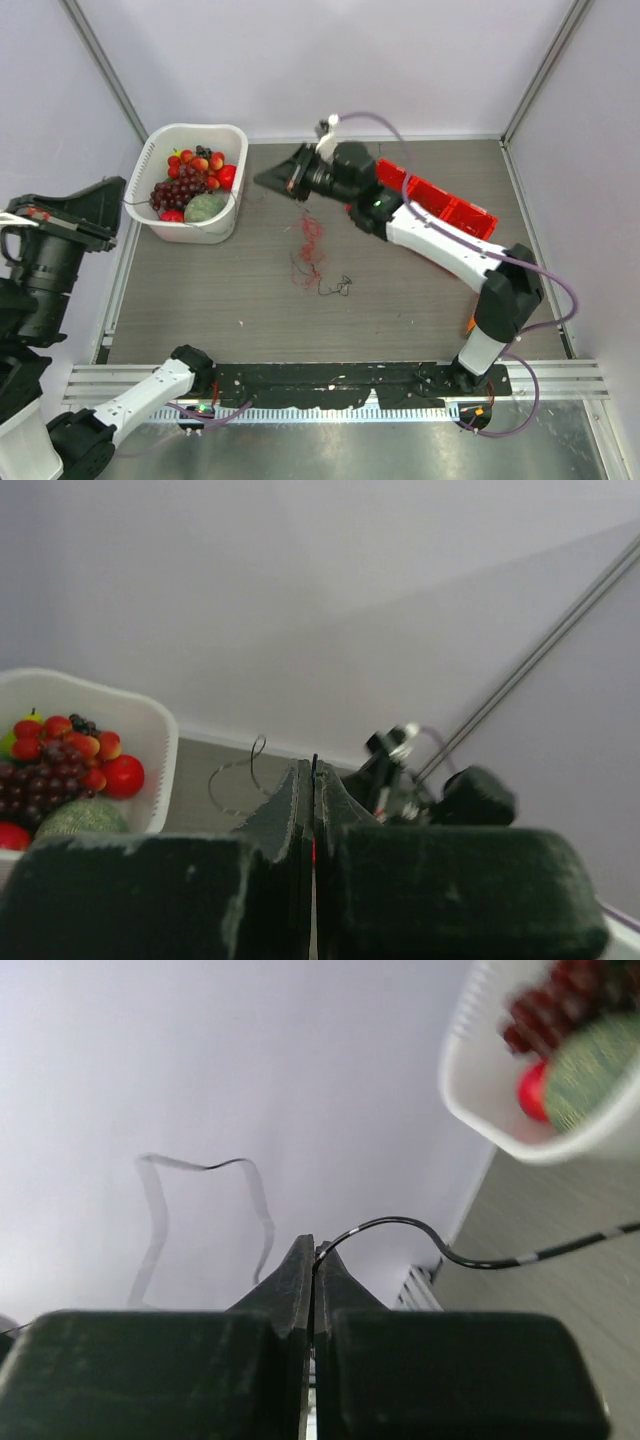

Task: Untangle the cables
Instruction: Untie the cable.

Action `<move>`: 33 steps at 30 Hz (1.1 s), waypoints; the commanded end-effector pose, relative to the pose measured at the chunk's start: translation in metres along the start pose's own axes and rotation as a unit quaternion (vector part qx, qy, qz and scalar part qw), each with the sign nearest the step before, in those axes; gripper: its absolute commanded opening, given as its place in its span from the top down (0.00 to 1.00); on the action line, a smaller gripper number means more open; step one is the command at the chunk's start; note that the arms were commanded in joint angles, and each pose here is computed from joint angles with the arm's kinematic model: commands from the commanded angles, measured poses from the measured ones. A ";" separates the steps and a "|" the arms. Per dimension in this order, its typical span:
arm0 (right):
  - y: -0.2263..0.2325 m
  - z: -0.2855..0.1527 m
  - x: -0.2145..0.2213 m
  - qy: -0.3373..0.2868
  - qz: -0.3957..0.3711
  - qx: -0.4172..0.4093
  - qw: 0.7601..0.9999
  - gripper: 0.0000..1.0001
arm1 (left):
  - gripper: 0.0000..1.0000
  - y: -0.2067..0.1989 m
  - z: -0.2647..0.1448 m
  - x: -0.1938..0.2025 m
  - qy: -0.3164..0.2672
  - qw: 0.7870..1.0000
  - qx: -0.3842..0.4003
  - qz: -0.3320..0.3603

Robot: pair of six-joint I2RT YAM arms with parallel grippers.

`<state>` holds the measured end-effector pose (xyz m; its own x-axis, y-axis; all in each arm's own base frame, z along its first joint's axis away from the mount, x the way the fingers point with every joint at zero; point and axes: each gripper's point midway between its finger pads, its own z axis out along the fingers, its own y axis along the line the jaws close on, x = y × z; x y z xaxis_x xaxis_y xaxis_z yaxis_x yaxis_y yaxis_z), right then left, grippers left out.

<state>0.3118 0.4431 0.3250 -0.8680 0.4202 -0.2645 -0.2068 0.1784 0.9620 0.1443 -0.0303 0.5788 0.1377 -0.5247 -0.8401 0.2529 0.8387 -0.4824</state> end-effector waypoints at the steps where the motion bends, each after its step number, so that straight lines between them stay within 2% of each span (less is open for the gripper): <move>1: 0.125 -0.051 -0.046 -0.043 -0.174 -0.059 0.982 0.99 | 1.00 0.014 0.000 0.022 0.015 1.000 -0.021 0.002; 5: 0.172 -0.066 -0.053 -0.028 -0.225 -0.084 0.970 0.99 | 1.00 0.017 -0.005 0.022 0.015 1.000 -0.023 0.000; 9: 0.171 -0.071 -0.061 -0.042 -0.251 -0.076 0.964 0.99 | 1.00 0.017 -0.008 0.015 0.005 1.000 -0.023 0.000; 11: 0.153 -0.065 -0.061 -0.041 -0.245 -0.066 0.966 0.99 | 1.00 0.017 -0.009 0.012 0.003 1.000 -0.024 0.002; 13: 0.111 -0.052 -0.055 -0.019 -0.219 -0.037 0.975 0.99 | 1.00 0.017 -0.010 0.012 0.002 1.000 -0.023 -0.001; 16: 0.022 -0.037 -0.026 0.046 -0.155 0.038 0.986 0.99 | 1.00 0.018 -0.013 0.014 0.005 1.000 -0.022 -0.002; 18: -0.002 -0.041 -0.015 0.057 -0.134 0.054 0.988 0.99 | 1.00 0.019 -0.014 0.018 0.013 1.000 -0.023 -0.001; 24: -0.002 -0.058 -0.021 0.041 -0.164 0.063 0.984 0.99 | 1.00 0.018 -0.008 0.038 0.039 0.999 -0.016 -0.003; 29: 0.058 -0.072 -0.025 0.026 -0.209 0.005 0.978 0.99 | 1.00 0.013 0.002 0.057 0.066 0.998 -0.004 -0.006; 33: 0.061 -0.078 -0.023 0.025 -0.206 0.002 0.978 0.99 | 1.00 0.009 0.009 0.082 0.100 0.995 0.010 -0.007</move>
<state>0.3009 0.3842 0.3283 -0.8149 0.2244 -0.5345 -0.4117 0.4250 0.8061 0.1572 -0.0465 0.5144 -0.0068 -0.4935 -0.8697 0.2187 0.8479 -0.4829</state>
